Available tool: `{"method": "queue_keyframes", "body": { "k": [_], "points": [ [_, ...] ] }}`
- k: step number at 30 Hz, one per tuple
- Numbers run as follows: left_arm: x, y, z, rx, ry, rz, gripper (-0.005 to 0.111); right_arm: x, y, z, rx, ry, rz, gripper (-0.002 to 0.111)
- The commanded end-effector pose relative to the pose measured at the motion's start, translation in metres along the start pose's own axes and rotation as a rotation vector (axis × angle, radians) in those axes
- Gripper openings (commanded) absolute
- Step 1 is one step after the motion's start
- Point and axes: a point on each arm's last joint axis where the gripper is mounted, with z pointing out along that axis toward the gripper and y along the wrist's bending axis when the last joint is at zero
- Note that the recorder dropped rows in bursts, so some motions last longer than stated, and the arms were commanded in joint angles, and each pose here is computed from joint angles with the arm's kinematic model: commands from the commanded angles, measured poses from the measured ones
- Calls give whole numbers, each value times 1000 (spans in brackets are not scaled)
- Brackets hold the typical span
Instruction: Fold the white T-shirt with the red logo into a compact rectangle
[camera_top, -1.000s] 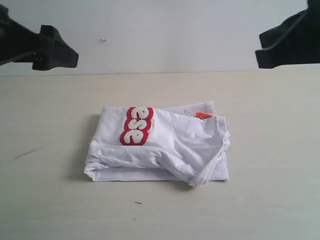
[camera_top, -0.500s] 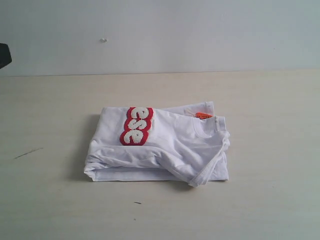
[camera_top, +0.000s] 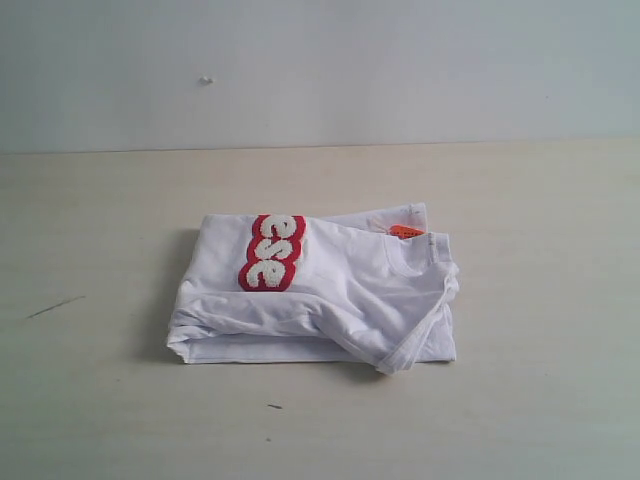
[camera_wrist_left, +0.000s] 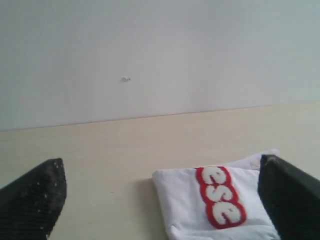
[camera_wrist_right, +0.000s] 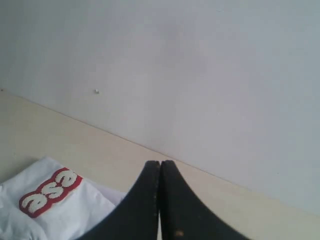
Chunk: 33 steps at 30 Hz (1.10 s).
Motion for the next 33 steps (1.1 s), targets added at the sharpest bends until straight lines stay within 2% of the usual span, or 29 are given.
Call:
{"method": "queue_keyframes", "body": {
  "k": [1,4,13,18,25,28,33],
  "points": [
    [10,13,-17,-102,-6,163,104,0,-1,0,9,-6,-3,0],
    [29,20,-23,-148,16,222,104,0,-1,0,9,-6,-3,0],
    [94,37,-46,-335,-115,199,104,0,-1,0,8,-4,-3,0],
    [116,35,-56,-347,-162,213,104,0,-1,0,8,-4,-3,0],
    [148,37,-57,-361,-120,181,104,0,-1,0,8,-4,-3,0],
    [147,36,-61,-363,-163,163,104,0,-1,0,8,-4,-3,0],
    [153,32,-64,-338,-136,172,104,0,-1,0,7,-5,1,0]
  ]
}}
